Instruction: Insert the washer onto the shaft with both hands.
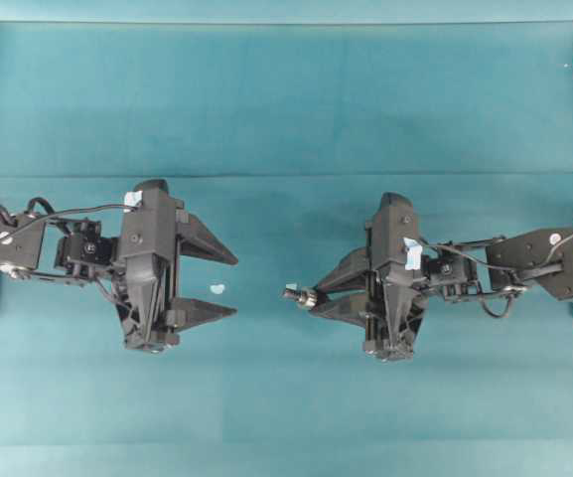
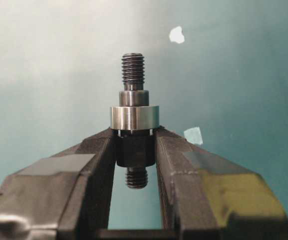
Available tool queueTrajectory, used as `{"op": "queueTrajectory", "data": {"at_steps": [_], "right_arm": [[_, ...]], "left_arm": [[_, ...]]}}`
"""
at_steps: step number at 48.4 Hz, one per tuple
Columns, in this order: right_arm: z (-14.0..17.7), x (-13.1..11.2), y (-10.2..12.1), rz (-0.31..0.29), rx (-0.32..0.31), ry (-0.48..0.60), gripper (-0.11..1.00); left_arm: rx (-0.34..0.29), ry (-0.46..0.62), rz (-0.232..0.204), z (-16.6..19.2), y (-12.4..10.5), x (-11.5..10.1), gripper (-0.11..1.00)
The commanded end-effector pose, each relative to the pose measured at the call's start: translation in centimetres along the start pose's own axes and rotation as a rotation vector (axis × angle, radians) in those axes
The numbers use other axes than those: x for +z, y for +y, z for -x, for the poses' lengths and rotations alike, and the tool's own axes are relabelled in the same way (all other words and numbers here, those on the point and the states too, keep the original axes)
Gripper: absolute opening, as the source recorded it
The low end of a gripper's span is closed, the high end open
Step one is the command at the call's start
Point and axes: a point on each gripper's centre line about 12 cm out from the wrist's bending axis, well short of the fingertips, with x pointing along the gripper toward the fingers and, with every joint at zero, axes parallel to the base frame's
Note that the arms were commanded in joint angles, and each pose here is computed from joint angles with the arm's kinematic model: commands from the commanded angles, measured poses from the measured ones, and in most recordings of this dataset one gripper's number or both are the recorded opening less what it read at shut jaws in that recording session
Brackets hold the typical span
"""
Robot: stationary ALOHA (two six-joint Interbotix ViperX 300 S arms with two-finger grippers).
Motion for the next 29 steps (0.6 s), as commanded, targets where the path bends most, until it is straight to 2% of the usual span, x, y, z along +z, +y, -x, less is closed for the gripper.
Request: {"op": "queueTrajectory", "data": {"at_steps": [1,29], "right_arm": [[-0.05,0.97,0.31,0.001,0.009,-0.031,0.00],[-0.02,1.00,0.37,0.000,0.011,-0.032,0.00]], "left_arm": [[-0.004,-0.032,0.001,0.25,-0.13,1.00,0.85],[-0.004,-0.032,0.001,0.24,-0.13,1.05,0.85]]}}
